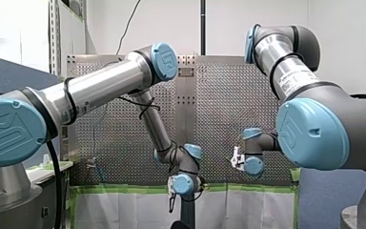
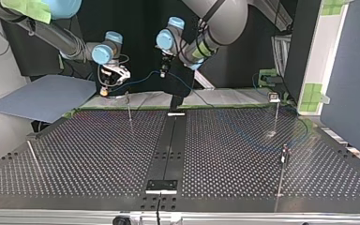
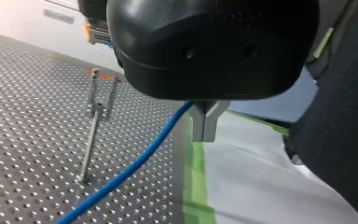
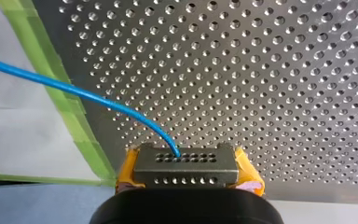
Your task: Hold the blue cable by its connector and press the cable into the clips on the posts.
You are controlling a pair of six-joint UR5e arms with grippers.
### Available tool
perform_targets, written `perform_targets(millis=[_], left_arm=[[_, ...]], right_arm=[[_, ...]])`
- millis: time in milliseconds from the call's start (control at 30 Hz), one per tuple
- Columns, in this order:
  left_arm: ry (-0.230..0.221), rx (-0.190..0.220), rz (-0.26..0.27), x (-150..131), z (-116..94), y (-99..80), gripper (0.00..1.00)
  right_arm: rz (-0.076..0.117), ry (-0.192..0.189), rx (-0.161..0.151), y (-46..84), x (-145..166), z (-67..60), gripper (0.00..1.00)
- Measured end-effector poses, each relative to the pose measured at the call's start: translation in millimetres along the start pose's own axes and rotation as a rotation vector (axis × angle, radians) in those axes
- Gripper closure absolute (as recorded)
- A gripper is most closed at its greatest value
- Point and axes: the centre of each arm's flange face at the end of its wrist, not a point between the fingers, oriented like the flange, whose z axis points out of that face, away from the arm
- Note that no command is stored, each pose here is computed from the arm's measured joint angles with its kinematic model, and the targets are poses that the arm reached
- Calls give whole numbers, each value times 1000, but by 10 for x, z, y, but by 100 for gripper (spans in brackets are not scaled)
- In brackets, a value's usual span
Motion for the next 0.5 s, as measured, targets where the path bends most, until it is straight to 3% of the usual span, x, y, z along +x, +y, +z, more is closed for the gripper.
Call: perform_targets(millis=[200, 500], left_arm=[[-16, 0, -38, -101, 29, -208, 100], [-7, -50, 4, -108, 88, -363, 100]], right_arm=[[-11, -4, 18, 139, -223, 85, 100], [-11, -20, 6, 350, -423, 151, 100]])
